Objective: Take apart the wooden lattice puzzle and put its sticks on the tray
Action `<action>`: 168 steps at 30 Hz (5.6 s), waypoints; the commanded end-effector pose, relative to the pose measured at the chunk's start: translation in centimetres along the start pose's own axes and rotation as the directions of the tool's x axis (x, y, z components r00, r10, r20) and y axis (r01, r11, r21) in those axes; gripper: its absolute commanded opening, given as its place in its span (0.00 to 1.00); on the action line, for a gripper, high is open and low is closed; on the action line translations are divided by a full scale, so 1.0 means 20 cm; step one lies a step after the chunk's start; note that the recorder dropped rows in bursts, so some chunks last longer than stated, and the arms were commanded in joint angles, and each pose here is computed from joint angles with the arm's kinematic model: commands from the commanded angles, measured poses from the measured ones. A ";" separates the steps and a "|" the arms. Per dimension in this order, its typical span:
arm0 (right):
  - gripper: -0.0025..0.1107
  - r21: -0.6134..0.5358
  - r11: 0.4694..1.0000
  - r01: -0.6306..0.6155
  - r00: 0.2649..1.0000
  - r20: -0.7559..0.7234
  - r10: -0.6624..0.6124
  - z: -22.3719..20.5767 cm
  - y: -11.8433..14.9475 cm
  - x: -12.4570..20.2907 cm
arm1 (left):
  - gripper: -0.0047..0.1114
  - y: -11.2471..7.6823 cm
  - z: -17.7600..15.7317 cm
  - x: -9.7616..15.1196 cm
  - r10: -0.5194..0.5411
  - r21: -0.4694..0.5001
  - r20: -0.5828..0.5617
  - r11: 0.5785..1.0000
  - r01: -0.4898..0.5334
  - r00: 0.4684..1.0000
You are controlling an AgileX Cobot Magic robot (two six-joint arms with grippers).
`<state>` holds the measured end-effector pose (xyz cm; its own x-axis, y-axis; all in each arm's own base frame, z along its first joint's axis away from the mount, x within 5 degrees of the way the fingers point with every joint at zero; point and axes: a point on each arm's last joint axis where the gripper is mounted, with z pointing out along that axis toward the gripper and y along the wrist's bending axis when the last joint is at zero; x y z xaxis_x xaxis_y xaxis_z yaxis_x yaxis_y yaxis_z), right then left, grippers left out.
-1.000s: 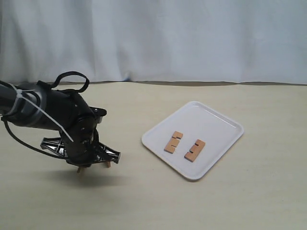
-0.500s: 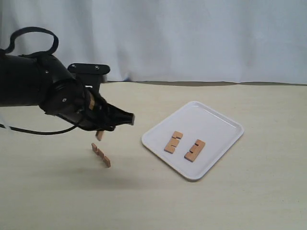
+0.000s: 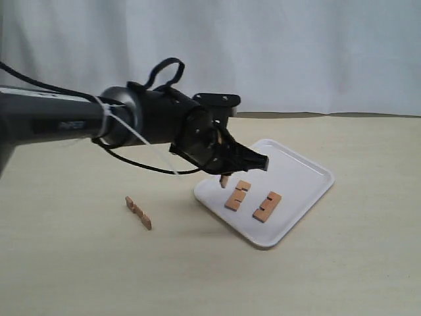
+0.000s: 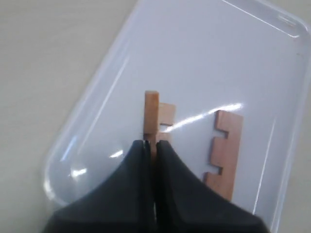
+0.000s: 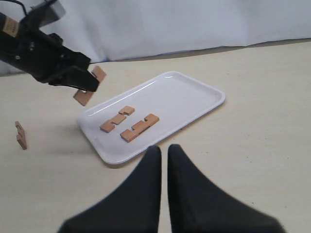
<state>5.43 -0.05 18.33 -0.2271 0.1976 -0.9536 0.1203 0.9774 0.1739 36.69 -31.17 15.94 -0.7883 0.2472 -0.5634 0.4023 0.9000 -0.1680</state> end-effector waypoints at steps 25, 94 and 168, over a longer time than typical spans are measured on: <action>0.06 -0.001 1.000 -0.001 1.000 0.008 0.001 0.00 0.00 0.00 | 0.57 -0.10 -0.21 -0.16 0.213 -0.087 -0.197 0.968 -0.234 0.957; 0.06 -0.001 1.000 -0.001 1.000 0.008 0.001 0.00 0.00 0.00 | 0.37 0.53 -0.08 0.39 -0.289 -0.354 -0.219 0.914 0.200 0.932; 0.06 -0.001 1.000 -0.001 1.000 0.008 0.001 0.00 0.00 0.00 | 0.41 -0.03 -0.21 -0.16 0.204 -0.004 -0.237 0.978 -0.211 0.950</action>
<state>5.43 -0.05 18.33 -0.2271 0.1976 -0.9536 0.1203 0.9774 0.1739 37.49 -32.39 19.24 -0.7946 0.4278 -0.4309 0.5315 0.8331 -0.1532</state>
